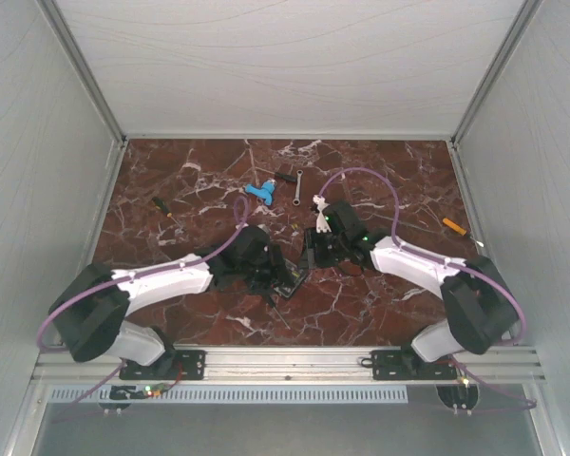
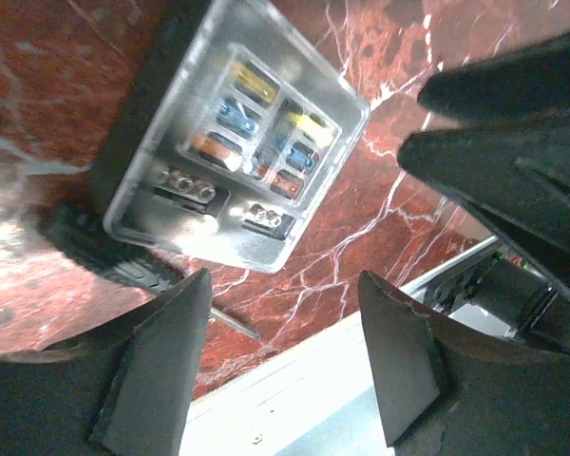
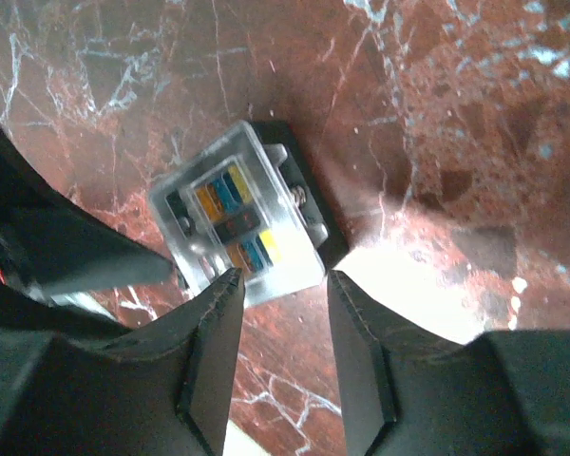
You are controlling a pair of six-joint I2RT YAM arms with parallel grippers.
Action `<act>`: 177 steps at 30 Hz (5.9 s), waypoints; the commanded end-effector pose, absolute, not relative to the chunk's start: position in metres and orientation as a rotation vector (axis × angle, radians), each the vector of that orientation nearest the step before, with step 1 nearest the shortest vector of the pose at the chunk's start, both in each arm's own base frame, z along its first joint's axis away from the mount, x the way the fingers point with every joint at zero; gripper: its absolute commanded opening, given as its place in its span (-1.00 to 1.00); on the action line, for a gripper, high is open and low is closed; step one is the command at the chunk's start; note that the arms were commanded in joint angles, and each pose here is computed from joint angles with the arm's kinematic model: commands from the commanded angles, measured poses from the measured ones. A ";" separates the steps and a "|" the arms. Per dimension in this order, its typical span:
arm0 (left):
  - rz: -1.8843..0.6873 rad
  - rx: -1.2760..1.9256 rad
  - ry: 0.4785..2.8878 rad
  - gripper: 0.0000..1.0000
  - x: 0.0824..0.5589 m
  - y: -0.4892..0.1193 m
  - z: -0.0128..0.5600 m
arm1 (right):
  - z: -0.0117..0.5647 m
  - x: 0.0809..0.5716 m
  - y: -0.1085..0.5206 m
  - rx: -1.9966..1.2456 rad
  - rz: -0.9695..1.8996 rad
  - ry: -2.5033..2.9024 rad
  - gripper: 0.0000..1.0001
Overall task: Snap on the fuse box
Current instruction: Close the fuse box cover on the fuse box base, then adjust the fuse box base at the center of the board, then reset both arms
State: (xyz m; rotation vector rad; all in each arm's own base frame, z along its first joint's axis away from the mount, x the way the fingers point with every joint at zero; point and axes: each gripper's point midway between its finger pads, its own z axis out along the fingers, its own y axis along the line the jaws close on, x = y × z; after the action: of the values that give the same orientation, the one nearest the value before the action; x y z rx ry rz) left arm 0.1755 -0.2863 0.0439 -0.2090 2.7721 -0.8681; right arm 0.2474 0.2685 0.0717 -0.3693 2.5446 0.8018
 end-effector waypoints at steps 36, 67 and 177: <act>-1.205 -0.240 2.624 0.50 0.227 -0.284 0.058 | 0.059 0.320 0.321 -0.241 1.109 2.469 0.24; -1.085 -0.205 2.639 0.55 0.231 -0.329 0.056 | 0.073 0.245 0.228 0.015 1.062 2.368 0.35; -0.082 -0.069 1.486 0.99 0.353 -0.007 0.117 | 0.075 0.389 0.007 0.023 -0.019 1.762 0.96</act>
State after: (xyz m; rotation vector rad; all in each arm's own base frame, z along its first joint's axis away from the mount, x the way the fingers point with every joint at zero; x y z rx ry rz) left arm 0.3446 0.0113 0.0741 -0.2678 1.7121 -0.0213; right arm 0.3800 -0.0040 0.0635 0.0717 1.8017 -0.0871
